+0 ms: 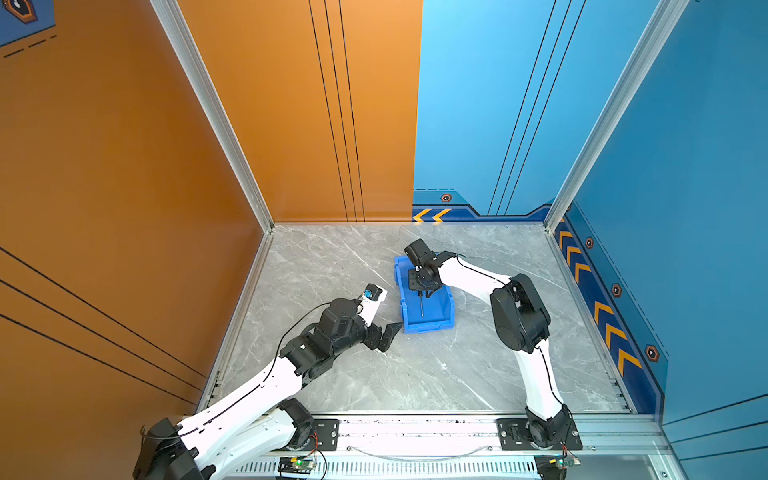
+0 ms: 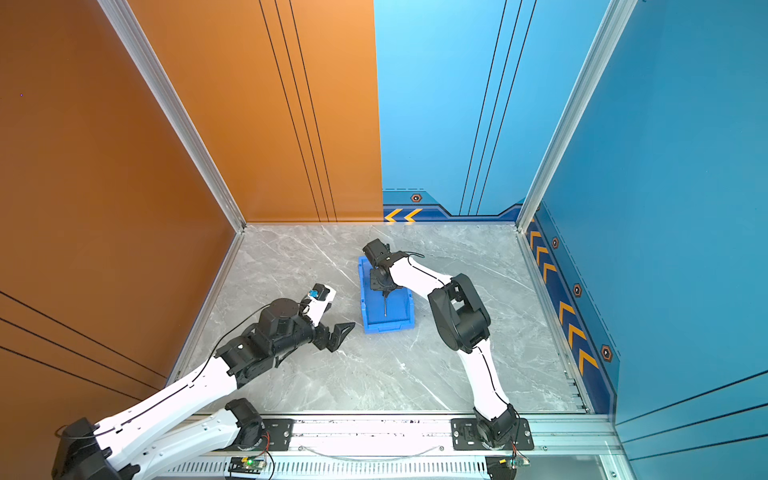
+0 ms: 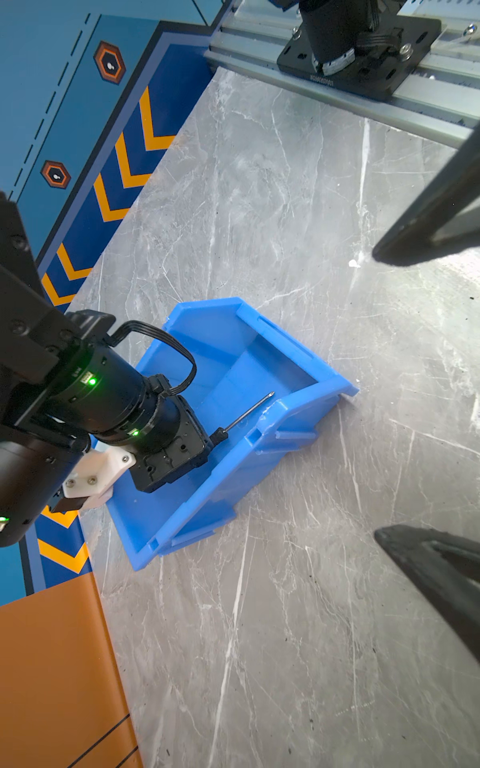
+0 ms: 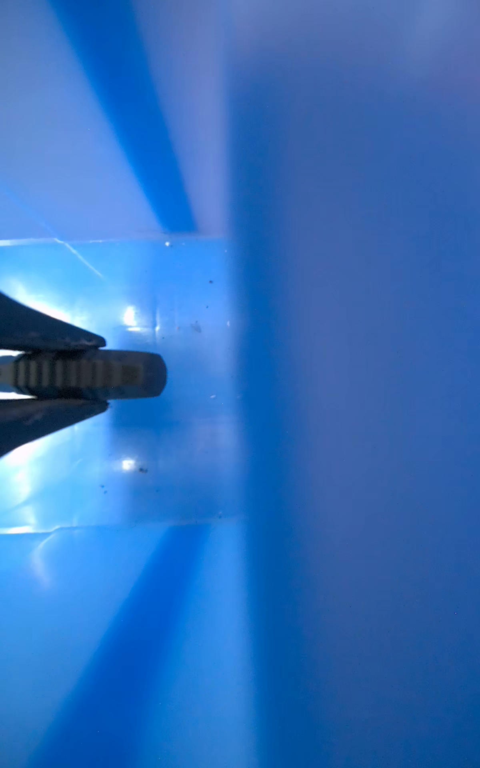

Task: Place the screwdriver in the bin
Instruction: 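Lower the screwdriver into the bin and open the right gripper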

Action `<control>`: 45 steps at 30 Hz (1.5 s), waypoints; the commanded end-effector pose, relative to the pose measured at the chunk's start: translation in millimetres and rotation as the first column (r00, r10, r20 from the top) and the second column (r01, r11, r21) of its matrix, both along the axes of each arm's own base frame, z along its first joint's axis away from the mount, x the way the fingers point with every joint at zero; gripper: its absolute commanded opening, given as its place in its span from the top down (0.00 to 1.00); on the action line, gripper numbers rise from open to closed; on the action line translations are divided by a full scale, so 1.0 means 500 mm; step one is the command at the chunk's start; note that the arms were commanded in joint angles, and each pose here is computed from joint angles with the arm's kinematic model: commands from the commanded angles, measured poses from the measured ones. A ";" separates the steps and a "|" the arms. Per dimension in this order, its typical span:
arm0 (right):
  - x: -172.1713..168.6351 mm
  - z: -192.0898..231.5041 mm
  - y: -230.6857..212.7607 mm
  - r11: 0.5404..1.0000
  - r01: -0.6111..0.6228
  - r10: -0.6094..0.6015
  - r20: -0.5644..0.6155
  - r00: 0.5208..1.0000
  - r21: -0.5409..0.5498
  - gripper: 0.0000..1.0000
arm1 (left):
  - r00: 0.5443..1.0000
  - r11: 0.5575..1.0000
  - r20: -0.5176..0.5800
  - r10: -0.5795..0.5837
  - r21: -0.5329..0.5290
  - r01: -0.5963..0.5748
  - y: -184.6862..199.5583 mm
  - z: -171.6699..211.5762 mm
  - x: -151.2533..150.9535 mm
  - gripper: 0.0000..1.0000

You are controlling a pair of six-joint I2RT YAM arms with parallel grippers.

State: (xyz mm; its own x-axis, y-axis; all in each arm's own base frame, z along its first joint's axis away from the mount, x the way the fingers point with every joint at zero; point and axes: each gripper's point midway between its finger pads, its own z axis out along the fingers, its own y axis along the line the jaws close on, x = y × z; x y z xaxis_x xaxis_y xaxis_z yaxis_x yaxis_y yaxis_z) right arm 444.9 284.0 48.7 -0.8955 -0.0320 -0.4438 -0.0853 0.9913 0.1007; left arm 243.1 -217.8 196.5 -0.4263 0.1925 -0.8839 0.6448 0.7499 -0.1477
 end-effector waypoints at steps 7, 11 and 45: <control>-0.007 -0.029 0.002 0.999 -0.005 0.004 -0.020 1.000 -0.041 0.96 | 0.999 1.000 -0.025 0.029 0.006 -0.029 0.028 -0.018 -0.010 0.02; -0.010 -0.025 0.009 0.999 -0.015 0.015 -0.013 1.000 -0.046 0.91 | 0.999 1.000 -0.026 0.029 0.004 -0.029 0.029 -0.018 -0.011 0.02; -0.070 0.227 0.048 0.995 -0.098 0.095 0.228 0.969 0.001 0.48 | 0.983 0.979 -0.042 0.180 0.105 -0.175 0.099 -0.042 -0.011 0.02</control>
State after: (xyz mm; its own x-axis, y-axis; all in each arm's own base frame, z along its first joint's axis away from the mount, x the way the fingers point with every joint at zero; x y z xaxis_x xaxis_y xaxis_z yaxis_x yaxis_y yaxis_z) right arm 423.6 310.8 146.5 -0.7857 -0.0785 -0.6136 -0.1817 0.9774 0.1077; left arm 235.1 -182.6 178.7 -0.4925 0.2007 -0.8468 0.5484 0.8272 -0.1229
